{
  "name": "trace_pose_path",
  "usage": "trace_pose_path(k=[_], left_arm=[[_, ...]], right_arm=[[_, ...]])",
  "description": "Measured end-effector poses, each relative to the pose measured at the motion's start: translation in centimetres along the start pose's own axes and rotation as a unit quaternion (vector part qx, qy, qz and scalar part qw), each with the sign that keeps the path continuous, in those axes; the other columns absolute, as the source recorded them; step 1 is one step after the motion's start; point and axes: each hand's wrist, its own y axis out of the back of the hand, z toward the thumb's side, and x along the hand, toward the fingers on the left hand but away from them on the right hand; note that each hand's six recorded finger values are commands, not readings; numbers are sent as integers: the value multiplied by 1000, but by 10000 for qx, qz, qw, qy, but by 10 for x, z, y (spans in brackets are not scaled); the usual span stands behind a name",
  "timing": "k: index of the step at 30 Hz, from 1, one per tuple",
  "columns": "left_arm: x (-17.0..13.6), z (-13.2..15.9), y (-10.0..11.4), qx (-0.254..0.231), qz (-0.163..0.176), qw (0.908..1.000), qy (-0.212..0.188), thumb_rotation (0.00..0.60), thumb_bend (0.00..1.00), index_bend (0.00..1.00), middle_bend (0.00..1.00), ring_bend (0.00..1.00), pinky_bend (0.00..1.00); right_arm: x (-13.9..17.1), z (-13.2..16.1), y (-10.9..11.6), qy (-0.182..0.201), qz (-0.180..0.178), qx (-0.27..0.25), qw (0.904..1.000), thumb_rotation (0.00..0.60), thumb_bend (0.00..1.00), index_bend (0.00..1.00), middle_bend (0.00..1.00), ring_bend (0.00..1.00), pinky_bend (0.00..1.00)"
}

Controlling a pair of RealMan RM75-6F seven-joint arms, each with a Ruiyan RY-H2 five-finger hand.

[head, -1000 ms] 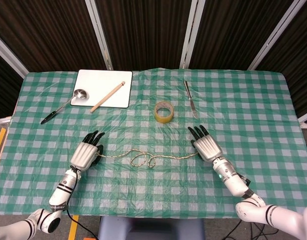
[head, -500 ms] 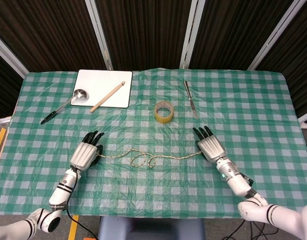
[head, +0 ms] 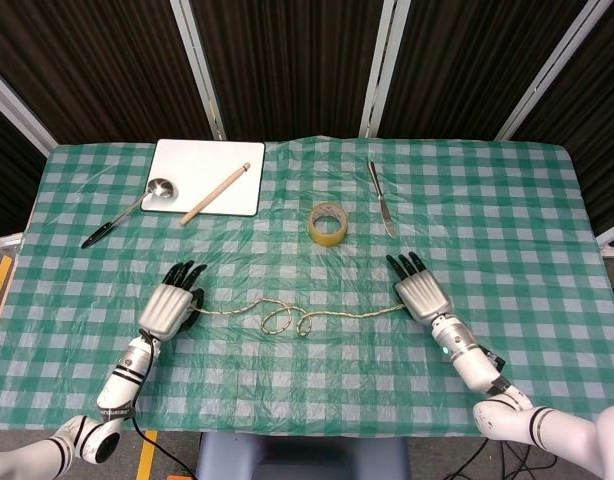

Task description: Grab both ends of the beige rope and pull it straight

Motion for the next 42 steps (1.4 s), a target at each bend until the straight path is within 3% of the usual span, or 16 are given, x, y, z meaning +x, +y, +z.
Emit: trace_pose_path(k=[9,16,23,32,42], left_arm=[[-3,-21,10,209,68,9997,130,600,426,655,71,0,97],[-11,-59,30,294,253,9980,494,600,425,655,71,0,97],[-21,-86,40,276,333,9960,784,600,425,655,72,0,98],[-32,-111,36,92,202,9939,1083,600,425,655,74,0,102],[-27,-111,19,-6,-55,9939,1104,600,425,654,74,0,102]], right_arm=[[14,-21,15,-149,-113,-181,9997,600,497,760,56,0,0],[44,-72,33,-685,-324,-409,9963,600,500,770,56,0,0],[66,-107,31,-1118,-370,-664,9908,600,501,770,56,0,0],[90,-148,16,-1606,-220,-785,9836,600,501,773,56,0,0],[99,-162,6,-1736,-62,-829,9813,600,501,773,55,0,0]])
